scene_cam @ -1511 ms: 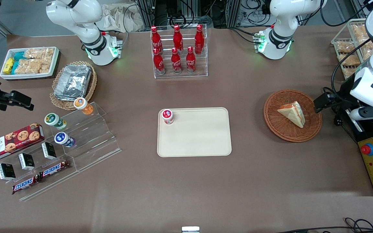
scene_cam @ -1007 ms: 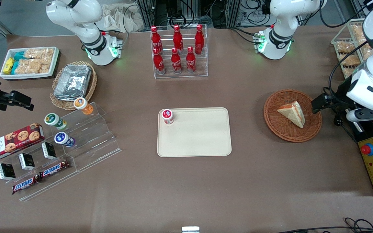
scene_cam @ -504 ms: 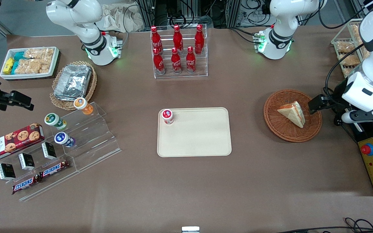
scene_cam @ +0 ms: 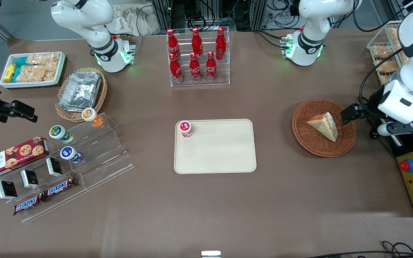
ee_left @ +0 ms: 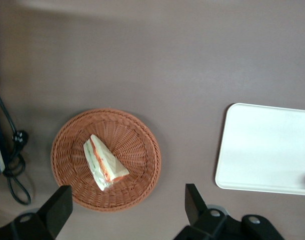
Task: Place sandwich from basket to tray
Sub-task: 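Move the left gripper over the wrapped sandwich in the wicker basket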
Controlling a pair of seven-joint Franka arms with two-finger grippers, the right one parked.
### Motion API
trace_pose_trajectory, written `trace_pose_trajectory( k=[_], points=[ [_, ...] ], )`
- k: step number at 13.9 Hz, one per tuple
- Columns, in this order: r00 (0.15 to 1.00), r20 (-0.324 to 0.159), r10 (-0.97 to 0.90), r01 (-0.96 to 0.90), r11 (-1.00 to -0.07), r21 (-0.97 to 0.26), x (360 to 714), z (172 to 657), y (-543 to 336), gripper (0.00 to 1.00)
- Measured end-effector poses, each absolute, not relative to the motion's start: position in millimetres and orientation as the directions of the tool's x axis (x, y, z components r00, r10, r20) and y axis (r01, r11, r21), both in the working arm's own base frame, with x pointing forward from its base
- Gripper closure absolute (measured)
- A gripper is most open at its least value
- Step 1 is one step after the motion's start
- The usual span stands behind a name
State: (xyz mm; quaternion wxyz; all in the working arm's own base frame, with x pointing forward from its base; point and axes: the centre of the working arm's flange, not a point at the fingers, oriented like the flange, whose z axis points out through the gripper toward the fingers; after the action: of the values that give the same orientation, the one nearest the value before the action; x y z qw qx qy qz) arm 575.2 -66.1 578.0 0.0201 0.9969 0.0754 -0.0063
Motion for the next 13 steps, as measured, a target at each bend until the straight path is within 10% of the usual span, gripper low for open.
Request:
trace_pose_trajectory(
  k=[13],
  points=[
    [0.957, -0.081, 0.278, 0.276, -0.961, -0.035, 521.0, 504.5, -58.6, 0.0]
  ],
)
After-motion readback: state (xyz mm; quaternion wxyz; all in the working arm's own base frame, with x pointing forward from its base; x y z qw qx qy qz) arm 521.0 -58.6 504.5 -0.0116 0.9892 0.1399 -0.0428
